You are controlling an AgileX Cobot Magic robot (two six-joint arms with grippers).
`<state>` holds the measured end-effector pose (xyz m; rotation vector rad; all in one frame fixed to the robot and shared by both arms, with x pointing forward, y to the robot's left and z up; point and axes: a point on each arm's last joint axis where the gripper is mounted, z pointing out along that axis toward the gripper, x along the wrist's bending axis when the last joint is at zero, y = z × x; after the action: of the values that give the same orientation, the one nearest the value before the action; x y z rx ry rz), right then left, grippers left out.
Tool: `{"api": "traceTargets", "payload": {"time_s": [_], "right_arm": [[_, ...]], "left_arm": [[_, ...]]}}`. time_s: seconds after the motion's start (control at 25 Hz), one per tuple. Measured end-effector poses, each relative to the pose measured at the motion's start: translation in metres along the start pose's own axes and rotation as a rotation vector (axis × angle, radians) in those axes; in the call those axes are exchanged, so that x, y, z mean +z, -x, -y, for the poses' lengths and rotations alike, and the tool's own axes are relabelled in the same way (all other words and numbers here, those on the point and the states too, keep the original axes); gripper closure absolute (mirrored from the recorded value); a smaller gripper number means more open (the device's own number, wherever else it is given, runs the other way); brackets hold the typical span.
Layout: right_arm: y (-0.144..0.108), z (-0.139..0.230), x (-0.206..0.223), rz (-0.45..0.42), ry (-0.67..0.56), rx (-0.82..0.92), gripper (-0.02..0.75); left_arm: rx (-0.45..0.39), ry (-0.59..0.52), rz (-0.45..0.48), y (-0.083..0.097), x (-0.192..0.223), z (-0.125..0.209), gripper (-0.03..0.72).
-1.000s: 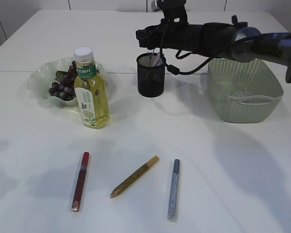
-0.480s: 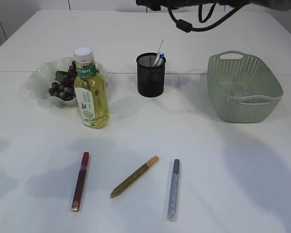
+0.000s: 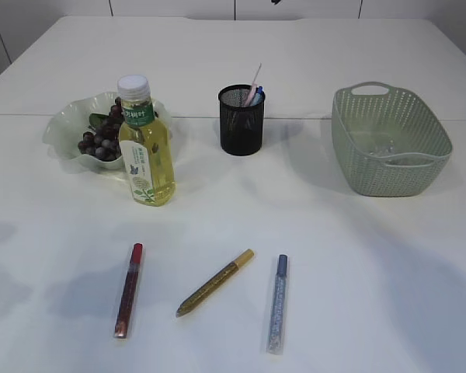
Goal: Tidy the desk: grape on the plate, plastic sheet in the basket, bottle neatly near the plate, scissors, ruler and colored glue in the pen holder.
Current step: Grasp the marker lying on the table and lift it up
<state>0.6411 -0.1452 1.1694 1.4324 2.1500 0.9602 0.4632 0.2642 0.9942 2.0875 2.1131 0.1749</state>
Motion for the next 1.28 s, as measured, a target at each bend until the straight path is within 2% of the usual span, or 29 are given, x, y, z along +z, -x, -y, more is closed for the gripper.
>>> {"api": "traceTargets", "payload": {"time_s": [0.2, 0.32, 0.52, 0.68, 0.84, 1.04, 1.28], "right_arm": [[-0.021, 0.021, -0.019, 0.007, -0.178, 0.017, 0.34], [-0.028, 0.035, -0.012, 0.039, -0.272, 0.036, 0.34], [-0.05, 0.06, 0.008, 0.034, -0.382, 0.064, 0.34], [-0.062, 0.098, 0.03, 0.047, -0.53, 0.085, 0.34], [-0.06, 0.144, 0.052, 0.105, -0.674, 0.174, 0.34], [-0.057, 0.182, 0.07, 0.174, -0.706, 0.349, 0.34], [-0.058, 0.185, 0.085, 0.194, -0.653, 0.468, 0.34]], "left_arm": [[-0.008, 0.007, 0.01, 0.001, 0.0, -0.001, 0.39], [-0.008, 0.04, 0.016, 0.001, 0.0, -0.004, 0.39], [-0.011, 0.075, 0.026, 0.002, 0.0, -0.007, 0.39], [-0.012, 0.077, 0.028, 0.002, 0.0, -0.007, 0.39], [-0.013, 0.077, 0.028, 0.003, 0.0, -0.007, 0.39], [-0.013, 0.077, 0.028, 0.003, 0.0, -0.007, 0.39], [-0.014, 0.077, 0.029, 0.003, 0.0, -0.007, 0.39]]}}
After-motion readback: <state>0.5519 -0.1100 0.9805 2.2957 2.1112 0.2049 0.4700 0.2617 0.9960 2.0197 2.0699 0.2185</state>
